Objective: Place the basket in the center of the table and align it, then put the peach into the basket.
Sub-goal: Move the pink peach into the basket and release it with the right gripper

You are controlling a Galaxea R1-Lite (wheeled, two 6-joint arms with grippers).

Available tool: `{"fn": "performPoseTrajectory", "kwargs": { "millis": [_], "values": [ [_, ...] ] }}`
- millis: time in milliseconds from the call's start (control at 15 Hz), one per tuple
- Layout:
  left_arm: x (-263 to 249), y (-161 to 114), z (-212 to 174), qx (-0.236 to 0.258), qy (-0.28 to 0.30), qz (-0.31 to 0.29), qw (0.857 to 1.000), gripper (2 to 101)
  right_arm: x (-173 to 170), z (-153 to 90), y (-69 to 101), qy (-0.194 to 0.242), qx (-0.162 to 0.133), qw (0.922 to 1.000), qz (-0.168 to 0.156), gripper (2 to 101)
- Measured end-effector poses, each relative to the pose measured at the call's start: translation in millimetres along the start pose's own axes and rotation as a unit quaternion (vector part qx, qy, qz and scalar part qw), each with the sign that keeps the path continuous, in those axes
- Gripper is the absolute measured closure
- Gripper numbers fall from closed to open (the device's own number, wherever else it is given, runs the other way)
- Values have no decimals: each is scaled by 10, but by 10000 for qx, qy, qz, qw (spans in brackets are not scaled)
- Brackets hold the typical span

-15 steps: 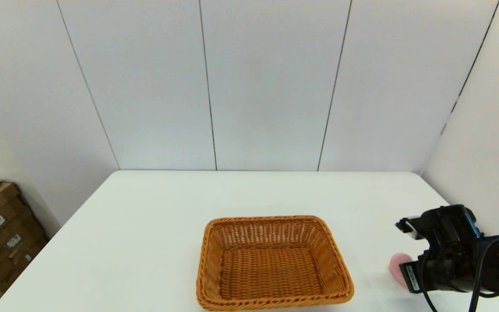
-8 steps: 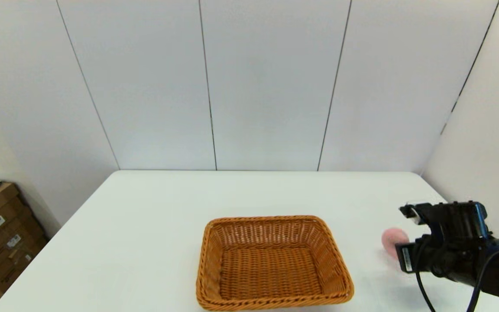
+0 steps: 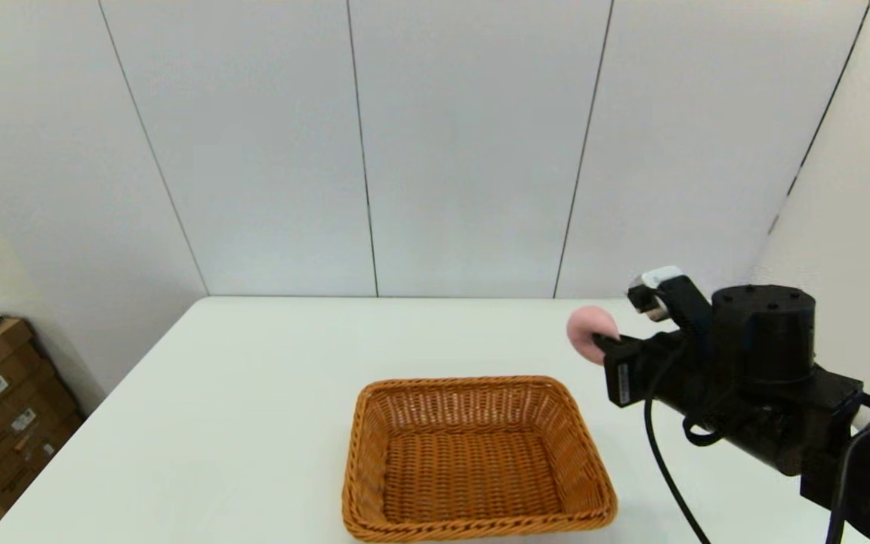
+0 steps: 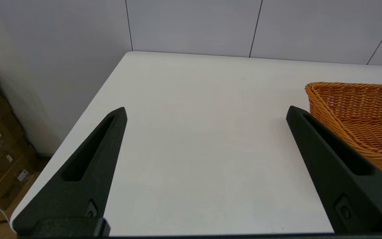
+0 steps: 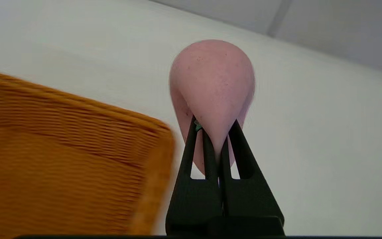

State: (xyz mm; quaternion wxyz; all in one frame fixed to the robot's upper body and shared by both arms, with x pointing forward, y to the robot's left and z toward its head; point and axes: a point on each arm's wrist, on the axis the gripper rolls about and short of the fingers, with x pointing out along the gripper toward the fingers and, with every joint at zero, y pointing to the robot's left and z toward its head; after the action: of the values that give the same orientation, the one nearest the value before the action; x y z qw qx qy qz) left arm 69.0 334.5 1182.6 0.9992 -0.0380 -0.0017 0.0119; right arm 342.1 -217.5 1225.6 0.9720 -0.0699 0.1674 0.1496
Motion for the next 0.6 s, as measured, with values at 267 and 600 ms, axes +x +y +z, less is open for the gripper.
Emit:
{"fn": "performPoseTrajectory", "kwargs": {
  "millis": [267,600],
  "values": [
    [0,0,0,5,0,1,10000,54,-115,99,577,37,-403,9948,935,977],
    [0,0,0,8,2,2,10000,54,-65,-11,773,364,-642,9901,1197,977]
  ]
}}
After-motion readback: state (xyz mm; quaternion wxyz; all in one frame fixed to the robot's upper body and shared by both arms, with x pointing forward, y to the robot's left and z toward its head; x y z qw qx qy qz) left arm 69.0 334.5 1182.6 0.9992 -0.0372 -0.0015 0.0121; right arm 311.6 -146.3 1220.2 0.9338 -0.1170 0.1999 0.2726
